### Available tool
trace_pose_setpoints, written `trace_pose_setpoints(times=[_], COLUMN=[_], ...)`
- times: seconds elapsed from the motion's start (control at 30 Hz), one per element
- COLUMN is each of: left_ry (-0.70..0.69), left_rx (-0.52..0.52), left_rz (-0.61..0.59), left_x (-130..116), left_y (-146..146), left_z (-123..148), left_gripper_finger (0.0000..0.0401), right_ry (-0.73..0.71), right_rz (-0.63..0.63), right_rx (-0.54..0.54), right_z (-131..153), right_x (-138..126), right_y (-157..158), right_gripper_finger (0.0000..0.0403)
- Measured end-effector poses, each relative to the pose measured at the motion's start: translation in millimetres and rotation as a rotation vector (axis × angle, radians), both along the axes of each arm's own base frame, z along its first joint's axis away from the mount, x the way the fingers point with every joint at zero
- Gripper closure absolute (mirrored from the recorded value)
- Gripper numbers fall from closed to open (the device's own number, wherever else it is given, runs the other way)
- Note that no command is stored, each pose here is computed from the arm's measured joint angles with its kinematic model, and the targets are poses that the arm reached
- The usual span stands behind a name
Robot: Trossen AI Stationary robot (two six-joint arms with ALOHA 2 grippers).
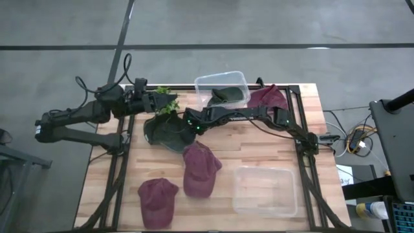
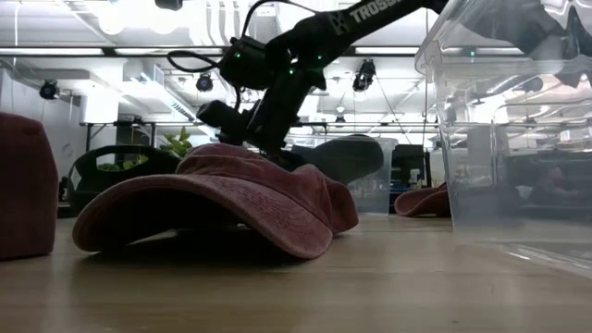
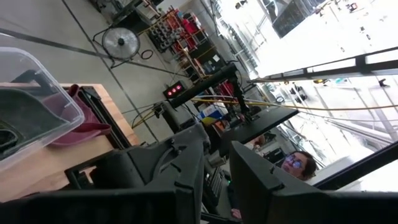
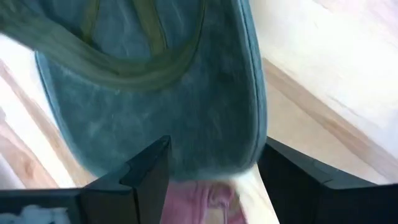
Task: Pick & Place hat
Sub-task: Put the black cap in the top transparent bin
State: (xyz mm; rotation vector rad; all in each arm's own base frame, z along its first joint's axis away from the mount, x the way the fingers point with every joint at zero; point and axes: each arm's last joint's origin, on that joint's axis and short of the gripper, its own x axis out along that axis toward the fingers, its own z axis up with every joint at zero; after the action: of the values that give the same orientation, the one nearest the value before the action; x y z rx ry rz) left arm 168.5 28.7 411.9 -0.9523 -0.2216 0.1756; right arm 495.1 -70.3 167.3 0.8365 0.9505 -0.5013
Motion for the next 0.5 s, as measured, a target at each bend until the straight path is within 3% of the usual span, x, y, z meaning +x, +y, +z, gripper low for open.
trace_pose_setpoints(times=[0.17,0.4,0.5], left_ry=[-0.003,-0.003,-0.006], left_rx=[-0.007,-0.009,-0.009], left_rz=[0.0,0.002,0.004], left_x=[0,0,-1], left_y=[0,0,0], left_z=[0,0,0], left_gripper_finger=[0.033,0.033,0.033], right_ry=[-0.071,-0.087,-0.107], right_rz=[-0.038,-0.023,0.004], right_rx=[0.019,0.017,0.026], right_z=[-8,-12,-4], right_x=[4,3,7], right_y=[0,1,5], right_gripper_finger=[0.0219,0.0374,0.0389])
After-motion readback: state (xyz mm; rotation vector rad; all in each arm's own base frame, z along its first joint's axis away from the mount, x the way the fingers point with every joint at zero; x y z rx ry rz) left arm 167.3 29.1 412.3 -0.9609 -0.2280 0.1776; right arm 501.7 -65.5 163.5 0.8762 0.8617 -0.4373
